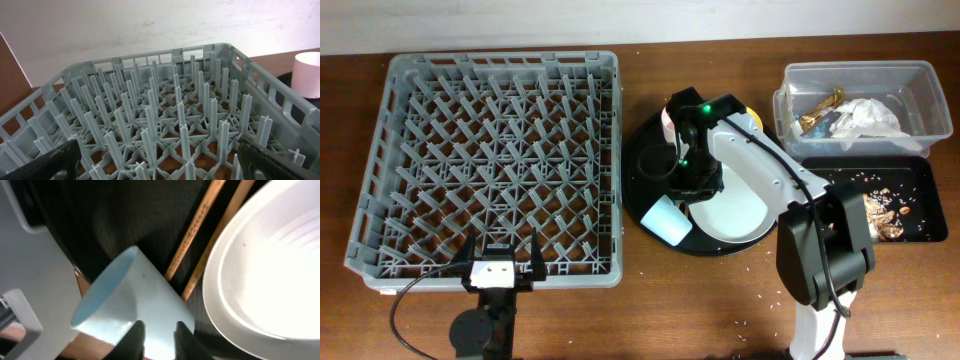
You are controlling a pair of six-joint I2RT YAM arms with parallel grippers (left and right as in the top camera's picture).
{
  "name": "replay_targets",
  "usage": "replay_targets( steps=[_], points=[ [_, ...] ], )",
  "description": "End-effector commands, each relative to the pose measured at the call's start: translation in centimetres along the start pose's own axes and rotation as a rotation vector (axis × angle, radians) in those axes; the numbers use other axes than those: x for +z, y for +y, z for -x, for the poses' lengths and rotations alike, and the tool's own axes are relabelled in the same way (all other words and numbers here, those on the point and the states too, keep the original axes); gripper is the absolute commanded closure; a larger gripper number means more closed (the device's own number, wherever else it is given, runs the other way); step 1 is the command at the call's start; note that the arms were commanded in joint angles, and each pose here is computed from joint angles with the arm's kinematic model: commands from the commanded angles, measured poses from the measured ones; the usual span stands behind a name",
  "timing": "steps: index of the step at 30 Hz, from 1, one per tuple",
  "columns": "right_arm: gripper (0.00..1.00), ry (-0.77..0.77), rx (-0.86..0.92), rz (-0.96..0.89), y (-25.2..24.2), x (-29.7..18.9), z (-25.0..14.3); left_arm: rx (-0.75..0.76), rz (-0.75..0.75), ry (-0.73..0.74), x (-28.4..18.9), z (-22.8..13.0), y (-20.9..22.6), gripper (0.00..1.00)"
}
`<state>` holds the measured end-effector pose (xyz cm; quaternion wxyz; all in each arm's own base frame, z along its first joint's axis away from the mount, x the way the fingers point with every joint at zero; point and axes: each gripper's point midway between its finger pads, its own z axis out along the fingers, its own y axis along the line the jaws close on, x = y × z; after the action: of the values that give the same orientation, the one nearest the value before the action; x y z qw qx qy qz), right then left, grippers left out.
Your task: Sort waste into correct bins and load items into the dishwasher rack
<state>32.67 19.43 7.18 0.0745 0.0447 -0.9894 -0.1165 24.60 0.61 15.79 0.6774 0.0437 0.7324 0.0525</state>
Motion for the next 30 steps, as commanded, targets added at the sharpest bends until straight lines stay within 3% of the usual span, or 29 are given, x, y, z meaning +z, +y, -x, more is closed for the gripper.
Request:
replay_targets(
  steps=[1,3,5,8,12,16,18,22,26,30],
  points=[
    [0.66,-0.098,-0.121,0.030,2.0,-3.8,1.2,0.013,-0.053,-0.018,0.0,0.3,-1.0,0.00],
    [0.57,-0.137,-0.128,0.005,2.2,-5.7,1.8,-0.110,-0.173,-0.087,-0.4,2.3,-2.8,0.00],
    [0.54,-0.151,-0.135,0.005,2.5,-6.7,1.9,-0.151,-0.172,-0.107,-0.9,4.3,-2.5,0.00],
    [0.51,-0.151,-0.159,-0.004,3.3,-6.5,1.6,-0.159,-0.122,-0.024,-1.4,7.7,-1.1,0.00],
    [0.51,-0.171,-0.111,-0.030,2.2,-6.8,2.2,-0.179,-0.136,0.234,0.7,11.2,-0.6,0.00],
    [0.50,-0.171,-0.074,-0.010,2.2,-7.0,2.2,-0.227,-0.227,0.597,4.5,13.0,-1.6,0.00],
    [0.48,-0.172,-0.064,-0.009,2.6,-6.9,2.1,-0.261,-0.296,0.698,6.1,12.6,-2.7,0.00],
    [0.35,-0.191,-0.066,-0.062,3.7,-6.1,2.0,-0.321,-0.361,0.920,8.2,7.0,-4.6,0.00],
    [0.34,-0.209,-0.079,-0.156,4.2,-5.1,1.7,-0.330,-0.356,0.989,10.1,4.2,-4.8,0.00],
    [0.35,-0.082,-0.125,-0.224,3.8,-4.3,-1.6,-0.301,-0.302,0.985,10.6,3.7,-3.8,0.00]
  ],
)
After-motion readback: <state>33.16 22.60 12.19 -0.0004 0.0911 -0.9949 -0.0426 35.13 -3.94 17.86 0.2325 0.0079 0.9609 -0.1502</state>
